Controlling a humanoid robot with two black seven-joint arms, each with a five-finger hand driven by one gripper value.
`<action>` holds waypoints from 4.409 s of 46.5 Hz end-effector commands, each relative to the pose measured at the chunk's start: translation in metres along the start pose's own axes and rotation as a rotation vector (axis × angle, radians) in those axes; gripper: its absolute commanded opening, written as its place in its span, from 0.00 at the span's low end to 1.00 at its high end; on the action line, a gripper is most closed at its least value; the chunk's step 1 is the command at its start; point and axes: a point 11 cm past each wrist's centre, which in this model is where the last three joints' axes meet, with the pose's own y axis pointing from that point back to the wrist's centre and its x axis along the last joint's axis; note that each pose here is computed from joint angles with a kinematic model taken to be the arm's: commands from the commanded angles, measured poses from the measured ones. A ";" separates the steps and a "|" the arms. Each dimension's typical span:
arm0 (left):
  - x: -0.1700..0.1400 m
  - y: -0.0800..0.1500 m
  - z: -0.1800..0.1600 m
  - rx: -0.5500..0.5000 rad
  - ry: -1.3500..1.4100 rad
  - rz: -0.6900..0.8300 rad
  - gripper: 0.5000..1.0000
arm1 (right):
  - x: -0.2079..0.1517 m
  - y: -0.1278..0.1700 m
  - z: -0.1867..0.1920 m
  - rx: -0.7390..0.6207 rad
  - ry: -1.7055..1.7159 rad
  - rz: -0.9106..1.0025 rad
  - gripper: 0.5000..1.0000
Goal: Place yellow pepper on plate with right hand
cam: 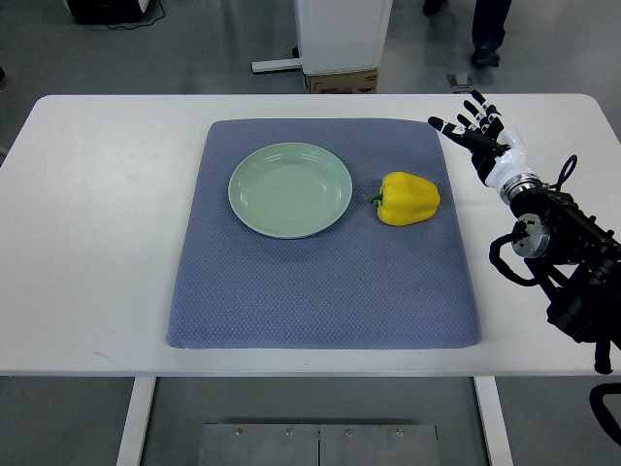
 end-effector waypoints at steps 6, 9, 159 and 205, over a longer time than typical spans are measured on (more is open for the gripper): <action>-0.001 0.000 0.000 0.000 -0.001 -0.002 1.00 | -0.001 0.000 0.001 -0.001 0.000 -0.001 1.00; 0.000 0.000 0.000 0.000 0.001 -0.001 1.00 | -0.001 0.000 0.001 -0.001 0.000 -0.001 1.00; 0.000 0.000 0.000 0.000 0.000 0.000 1.00 | -0.035 0.022 0.020 0.021 1.081 -0.642 0.85; 0.000 0.000 0.000 -0.002 0.000 0.000 1.00 | -0.048 0.011 0.013 0.048 1.061 -0.615 0.00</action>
